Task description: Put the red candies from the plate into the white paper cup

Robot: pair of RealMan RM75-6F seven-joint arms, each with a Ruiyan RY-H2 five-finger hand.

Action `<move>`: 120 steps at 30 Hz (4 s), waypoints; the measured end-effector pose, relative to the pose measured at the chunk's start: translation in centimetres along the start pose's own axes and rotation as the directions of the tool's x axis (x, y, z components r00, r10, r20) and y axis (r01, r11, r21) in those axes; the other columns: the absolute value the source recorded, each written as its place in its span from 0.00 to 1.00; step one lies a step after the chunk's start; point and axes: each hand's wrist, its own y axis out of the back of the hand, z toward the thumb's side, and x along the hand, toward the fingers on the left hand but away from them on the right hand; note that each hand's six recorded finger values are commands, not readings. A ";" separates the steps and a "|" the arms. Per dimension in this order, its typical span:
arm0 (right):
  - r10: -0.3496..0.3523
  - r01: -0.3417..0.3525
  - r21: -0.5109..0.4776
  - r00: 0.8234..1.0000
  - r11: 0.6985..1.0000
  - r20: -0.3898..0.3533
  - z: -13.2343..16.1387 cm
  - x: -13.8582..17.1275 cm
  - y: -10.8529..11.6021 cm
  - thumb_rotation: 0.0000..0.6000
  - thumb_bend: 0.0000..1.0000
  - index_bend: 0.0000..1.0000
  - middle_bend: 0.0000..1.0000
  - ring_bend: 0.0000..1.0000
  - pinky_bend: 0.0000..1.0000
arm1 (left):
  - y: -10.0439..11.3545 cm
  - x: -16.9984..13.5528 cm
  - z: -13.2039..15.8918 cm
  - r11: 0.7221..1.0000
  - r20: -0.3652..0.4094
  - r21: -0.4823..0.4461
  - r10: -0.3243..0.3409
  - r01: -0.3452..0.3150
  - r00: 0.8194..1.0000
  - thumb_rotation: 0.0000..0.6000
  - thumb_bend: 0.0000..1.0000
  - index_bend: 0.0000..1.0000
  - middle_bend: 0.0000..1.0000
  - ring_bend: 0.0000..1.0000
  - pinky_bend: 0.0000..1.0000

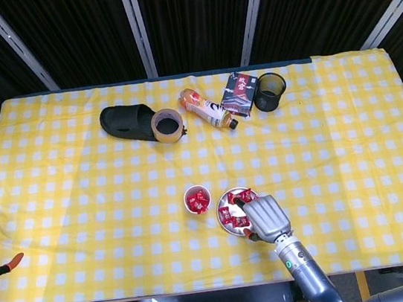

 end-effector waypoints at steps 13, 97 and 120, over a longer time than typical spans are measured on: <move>0.012 -0.012 -0.021 1.000 1.000 0.019 0.4 -1.9 -1.1 1.00 0.31 0.27 0.79 0.94 0.84 | 0.1 0.0 -0.1 1.000 0.004 -0.013 0.006 -0.006 1.000 1.00 0.05 0.00 0.00 0.00 0.00; 0.081 -0.079 -0.029 0.993 0.996 0.084 -2.4 -3.5 -4.1 1.00 0.42 0.50 0.79 0.94 0.84 | 0.1 0.1 -0.3 1.000 -0.007 -0.018 -0.002 0.001 1.000 1.00 0.05 0.00 0.00 0.00 0.00; 0.004 -0.003 -0.049 1.000 0.999 0.018 -1.0 -2.4 -0.5 1.00 0.55 0.59 0.79 0.94 0.84 | 0.1 0.1 -0.2 1.000 -0.002 -0.019 -0.003 0.003 1.000 1.00 0.05 0.00 0.00 0.00 0.00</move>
